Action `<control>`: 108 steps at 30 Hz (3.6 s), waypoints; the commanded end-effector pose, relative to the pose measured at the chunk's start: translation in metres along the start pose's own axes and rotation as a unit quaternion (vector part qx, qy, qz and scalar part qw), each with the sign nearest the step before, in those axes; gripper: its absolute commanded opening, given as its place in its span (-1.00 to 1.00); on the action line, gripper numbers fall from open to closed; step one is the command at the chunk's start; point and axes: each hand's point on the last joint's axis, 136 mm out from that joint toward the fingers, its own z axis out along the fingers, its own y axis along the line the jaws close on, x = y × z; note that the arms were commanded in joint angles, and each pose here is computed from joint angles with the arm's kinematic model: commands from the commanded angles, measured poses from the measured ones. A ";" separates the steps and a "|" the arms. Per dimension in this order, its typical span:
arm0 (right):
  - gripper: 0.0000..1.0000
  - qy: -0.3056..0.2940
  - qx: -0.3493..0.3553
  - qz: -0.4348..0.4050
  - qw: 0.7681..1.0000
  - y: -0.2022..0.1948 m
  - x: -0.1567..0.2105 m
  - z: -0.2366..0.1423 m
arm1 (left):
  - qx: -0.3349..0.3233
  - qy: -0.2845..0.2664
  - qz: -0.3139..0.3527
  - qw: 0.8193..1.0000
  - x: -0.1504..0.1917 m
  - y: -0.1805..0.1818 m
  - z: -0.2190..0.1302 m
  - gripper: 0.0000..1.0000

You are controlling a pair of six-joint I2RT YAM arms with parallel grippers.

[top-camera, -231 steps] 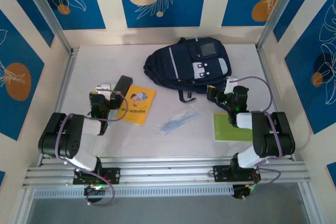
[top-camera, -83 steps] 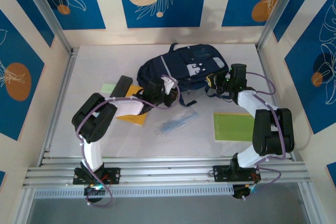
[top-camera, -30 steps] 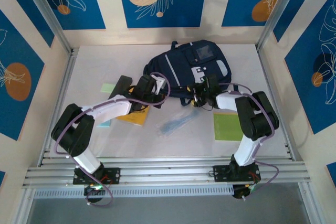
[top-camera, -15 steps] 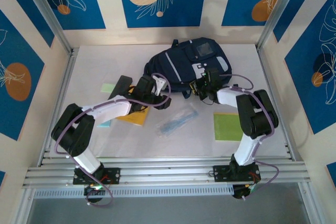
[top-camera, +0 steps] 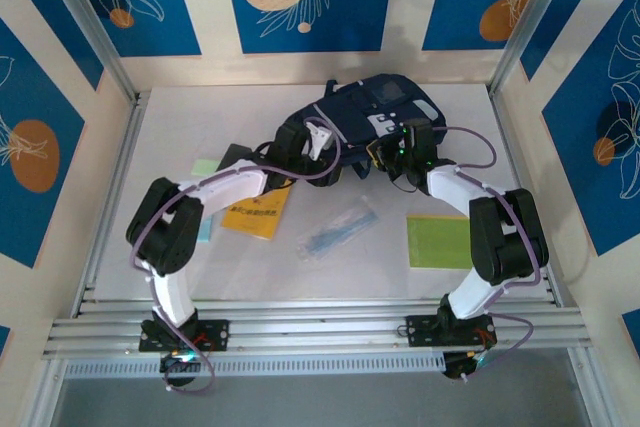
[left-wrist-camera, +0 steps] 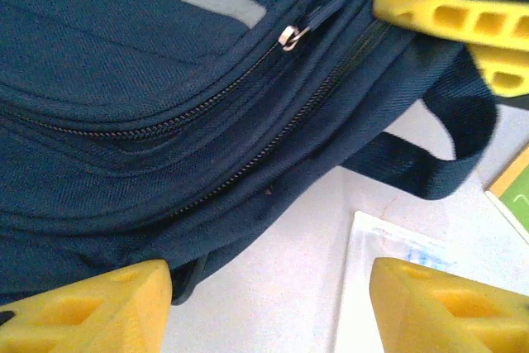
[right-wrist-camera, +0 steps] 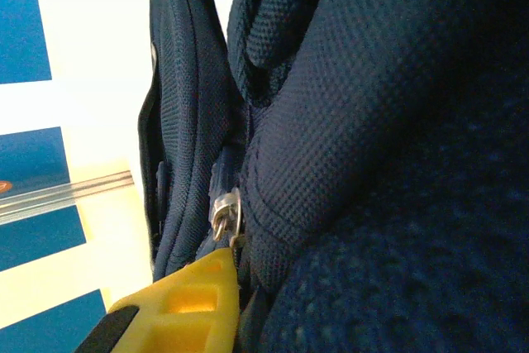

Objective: Pack the student bag
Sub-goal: Unzip the student bag at the top-center of the table.

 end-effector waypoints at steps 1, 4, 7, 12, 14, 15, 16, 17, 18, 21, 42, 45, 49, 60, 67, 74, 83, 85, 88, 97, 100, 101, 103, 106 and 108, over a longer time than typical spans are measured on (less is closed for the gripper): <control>-1.00 0.023 -0.067 -0.038 0.997 0.044 0.006 -0.010 | -0.011 0.027 -0.008 1.000 0.004 0.010 0.013 0.28; -1.00 0.024 -0.070 -0.038 0.997 0.044 0.007 -0.011 | -0.035 0.053 -0.019 0.998 0.012 0.021 0.022 0.23; -1.00 0.023 -0.074 -0.039 0.996 0.046 0.006 -0.012 | -0.050 0.069 -0.023 0.996 0.022 0.028 0.026 0.20; -1.00 0.023 -0.077 -0.038 0.996 0.045 0.003 -0.012 | -0.063 0.100 -0.028 0.993 0.037 0.033 0.028 0.11; -1.00 0.025 -0.083 -0.039 0.995 0.046 0.002 -0.013 | -0.079 0.104 -0.026 0.991 0.043 0.039 0.025 0.13; -1.00 0.025 -0.084 -0.040 0.995 0.047 0.003 -0.013 | -0.086 0.101 -0.022 0.991 0.043 0.042 0.022 0.16; -1.00 0.026 -0.084 -0.040 0.995 0.046 0.002 -0.013 | -0.091 0.096 -0.018 0.991 0.043 0.043 0.021 0.19; -1.00 0.028 -0.085 -0.043 0.995 0.047 0.003 -0.013 | -0.094 0.088 -0.013 0.992 0.040 0.044 0.019 0.23; -1.00 0.029 -0.086 -0.043 0.995 0.047 0.003 -0.013 | -0.096 0.077 -0.008 0.992 0.036 0.044 0.017 0.25; -1.00 0.033 -0.092 -0.047 0.994 0.049 0.005 -0.013 | -0.095 0.044 0.006 0.994 0.019 0.043 0.012 0.34; -1.00 0.077 -0.108 -0.072 0.989 0.044 0.015 -0.007 | 0.069 -0.015 -0.094 0.993 -0.029 0.019 0.009 0.34; -1.00 0.080 -0.114 -0.078 0.987 0.047 0.017 -0.008 | 0.087 -0.007 -0.104 0.991 -0.025 0.017 0.018 0.30; -1.00 0.083 -0.119 -0.082 0.986 0.050 0.017 -0.007 | 0.120 0.000 -0.114 0.986 -0.027 0.007 0.023 0.09; -1.00 0.085 -0.113 -0.074 0.987 0.045 0.012 -0.003 | 0.112 0.029 -0.110 0.987 -0.007 0.003 0.021 -0.27; -1.00 0.086 -0.112 -0.070 0.988 0.045 0.012 -0.003 | 0.065 0.061 -0.079 0.993 0.002 0.021 0.038 -0.50; -1.00 0.078 -0.107 -0.068 0.989 0.040 0.004 -0.005 | 0.018 0.076 -0.052 0.996 0.011 0.035 0.031 -1.00; -1.00 0.054 -0.094 -0.066 0.992 0.026 -0.021 -0.021 | -0.089 0.088 -0.059 0.990 0.028 0.094 -0.001 -1.00; -1.00 0.053 -0.093 -0.064 0.992 0.023 -0.025 -0.023 | -0.099 0.084 -0.063 0.990 0.024 0.101 -0.009 -1.00; -1.00 0.052 -0.091 -0.064 0.992 0.019 -0.031 -0.024 | -0.108 0.084 -0.063 0.989 0.020 0.105 -0.016 -1.00; -1.00 0.093 -0.107 -0.073 0.987 0.029 -0.014 -0.017 | -0.006 0.124 -0.090 0.988 0.042 0.048 0.002 -1.00; -1.00 0.086 -0.097 -0.080 0.988 0.025 -0.018 -0.017 | -0.051 0.133 -0.093 0.985 0.054 0.068 0.006 -1.00; -1.00 0.082 -0.092 -0.083 0.989 0.022 -0.023 -0.018 | -0.069 0.135 -0.093 0.984 0.057 0.078 0.004 -1.00; -1.00 0.070 -0.085 -0.094 0.989 0.017 -0.040 -0.022 | -0.099 0.133 -0.100 0.981 0.059 0.101 -0.005 -1.00; -1.00 0.054 -0.073 -0.104 0.990 0.008 -0.072 -0.026 | -0.096 0.131 -0.109 0.981 0.054 0.110 -0.019 -1.00; -1.00 0.043 -0.073 -0.106 0.991 0.008 -0.095 -0.026 | -0.058 0.125 -0.097 0.986 0.043 0.089 -0.023 -1.00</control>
